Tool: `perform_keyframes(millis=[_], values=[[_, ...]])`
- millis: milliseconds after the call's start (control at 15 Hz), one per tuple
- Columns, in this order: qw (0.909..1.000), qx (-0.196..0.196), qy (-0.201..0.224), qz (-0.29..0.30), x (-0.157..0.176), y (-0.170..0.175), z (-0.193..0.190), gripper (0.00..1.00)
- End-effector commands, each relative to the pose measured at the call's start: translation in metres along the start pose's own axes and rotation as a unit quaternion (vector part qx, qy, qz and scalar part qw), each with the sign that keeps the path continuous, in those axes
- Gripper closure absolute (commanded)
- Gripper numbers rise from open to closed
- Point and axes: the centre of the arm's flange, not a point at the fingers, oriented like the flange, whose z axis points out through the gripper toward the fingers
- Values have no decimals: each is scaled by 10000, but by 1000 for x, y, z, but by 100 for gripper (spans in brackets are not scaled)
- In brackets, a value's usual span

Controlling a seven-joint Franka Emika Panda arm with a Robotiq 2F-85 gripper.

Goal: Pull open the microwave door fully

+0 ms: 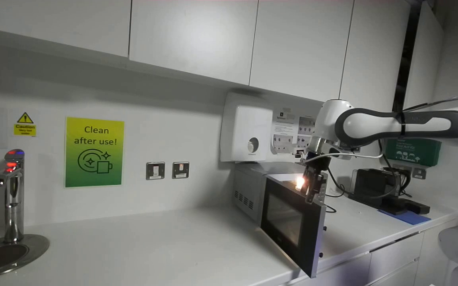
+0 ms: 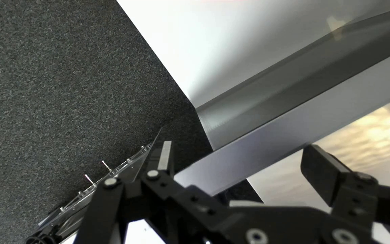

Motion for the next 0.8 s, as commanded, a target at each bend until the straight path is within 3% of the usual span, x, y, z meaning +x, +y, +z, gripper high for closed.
perform_keyframes(millis=[0, 733], values=[[9999, -90, -137, 7, -15, 2, -4, 0], [9995, 228, -197, 27, -20, 0, -23, 0]])
